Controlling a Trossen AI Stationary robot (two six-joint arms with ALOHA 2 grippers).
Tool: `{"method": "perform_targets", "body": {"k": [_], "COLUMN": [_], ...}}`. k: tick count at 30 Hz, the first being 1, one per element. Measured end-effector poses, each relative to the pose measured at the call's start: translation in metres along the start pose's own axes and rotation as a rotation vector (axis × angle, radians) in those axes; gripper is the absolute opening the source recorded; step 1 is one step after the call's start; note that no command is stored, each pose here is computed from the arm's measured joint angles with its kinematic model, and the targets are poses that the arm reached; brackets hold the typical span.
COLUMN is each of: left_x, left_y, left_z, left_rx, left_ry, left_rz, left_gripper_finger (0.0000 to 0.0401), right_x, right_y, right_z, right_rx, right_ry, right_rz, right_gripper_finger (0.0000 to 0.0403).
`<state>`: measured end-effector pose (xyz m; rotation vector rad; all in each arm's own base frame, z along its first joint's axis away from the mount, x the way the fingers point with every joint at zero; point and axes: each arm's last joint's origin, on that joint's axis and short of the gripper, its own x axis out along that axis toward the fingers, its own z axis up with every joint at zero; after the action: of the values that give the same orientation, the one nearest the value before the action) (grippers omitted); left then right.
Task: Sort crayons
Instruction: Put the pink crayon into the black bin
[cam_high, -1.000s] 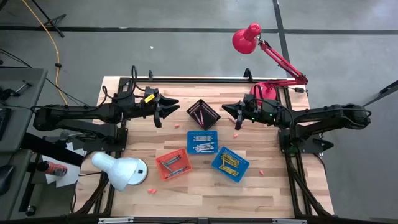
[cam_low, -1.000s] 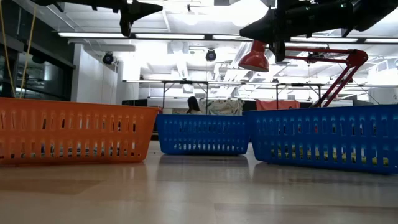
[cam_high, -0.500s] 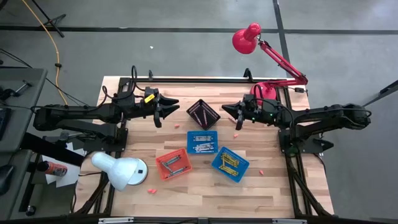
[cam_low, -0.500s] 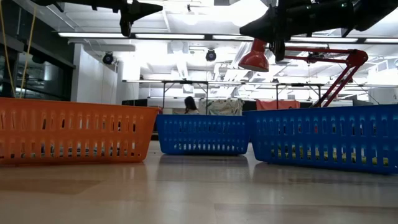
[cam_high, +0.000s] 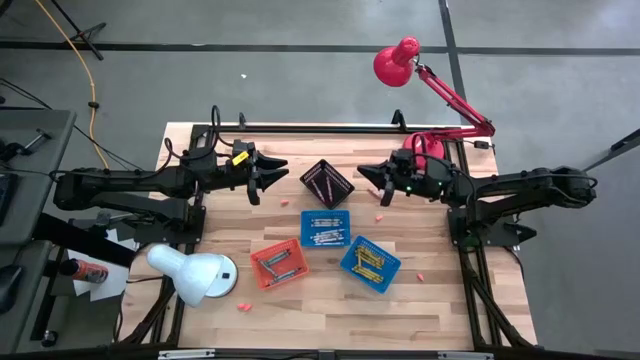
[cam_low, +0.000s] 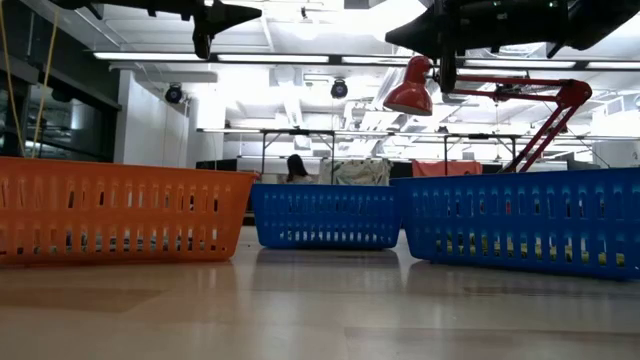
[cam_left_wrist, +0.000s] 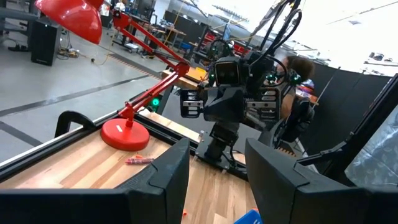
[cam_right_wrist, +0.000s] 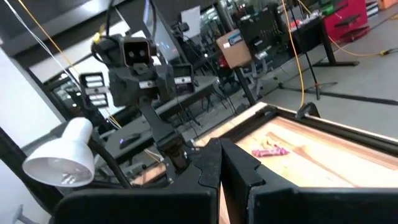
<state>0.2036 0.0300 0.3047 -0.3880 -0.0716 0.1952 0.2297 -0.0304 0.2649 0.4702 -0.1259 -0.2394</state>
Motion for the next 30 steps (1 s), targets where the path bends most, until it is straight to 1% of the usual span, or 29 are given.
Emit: {"method": "perform_targets", "body": {"k": [2,3,5,7,9,12,15,17,20,24,30], "left_x": [0.000,0.001,0.004,0.009,0.014,0.022,0.024,0.024,0.025,0.030,0.037], "left_y": [0.001,0.002,0.007,0.016,0.027,0.051,0.079,0.097,0.123,0.151,0.187], "left_z": [0.000,0.001,0.007,0.015,0.023,0.026,0.021,0.011,-0.008,-0.034,-0.065], "left_rx": [-0.022,-0.054,-0.110,-0.127,-0.131,-0.141,-0.169,-0.196,-0.234,-0.224,-0.182], "left_ry": [-0.008,-0.015,-0.016,0.044,0.138,0.326,0.512,0.631,0.804,1.004,1.174], "left_rz": [0.019,0.054,0.158,0.272,0.378,0.561,0.747,0.839,0.919,1.003,1.031], "left_gripper_finger": [0.0143,0.0143,0.0143,0.0143,0.0143,0.0142,0.0142,0.0142,0.0142,0.0142,0.0142], "right_x": [0.000,0.000,0.000,0.000,0.000,0.000,0.000,0.000,0.000,0.000,0.000], "right_y": [0.000,0.000,0.000,0.000,0.000,-0.001,-0.001,-0.001,-0.002,-0.003,-0.003], "right_z": [0.001,0.001,0.001,0.001,0.001,0.001,0.001,0.001,-0.001,-0.003,-0.004], "right_rx": [0.002,0.002,0.002,0.002,0.002,0.001,0.001,0.000,-0.004,-0.008,-0.009], "right_ry": [-0.010,-0.014,-0.020,-0.026,-0.028,-0.024,-0.024,-0.020,-0.002,0.021,0.031], "right_rz": [0.004,0.000,-0.012,-0.024,-0.029,-0.033,-0.034,-0.036,-0.045,-0.057,-0.060], "right_gripper_finger": [0.0000,0.0000,0.0000,0.0000,0.0000,0.0000,0.0000,0.0000,0.0000,0.0000,0.0000]}}
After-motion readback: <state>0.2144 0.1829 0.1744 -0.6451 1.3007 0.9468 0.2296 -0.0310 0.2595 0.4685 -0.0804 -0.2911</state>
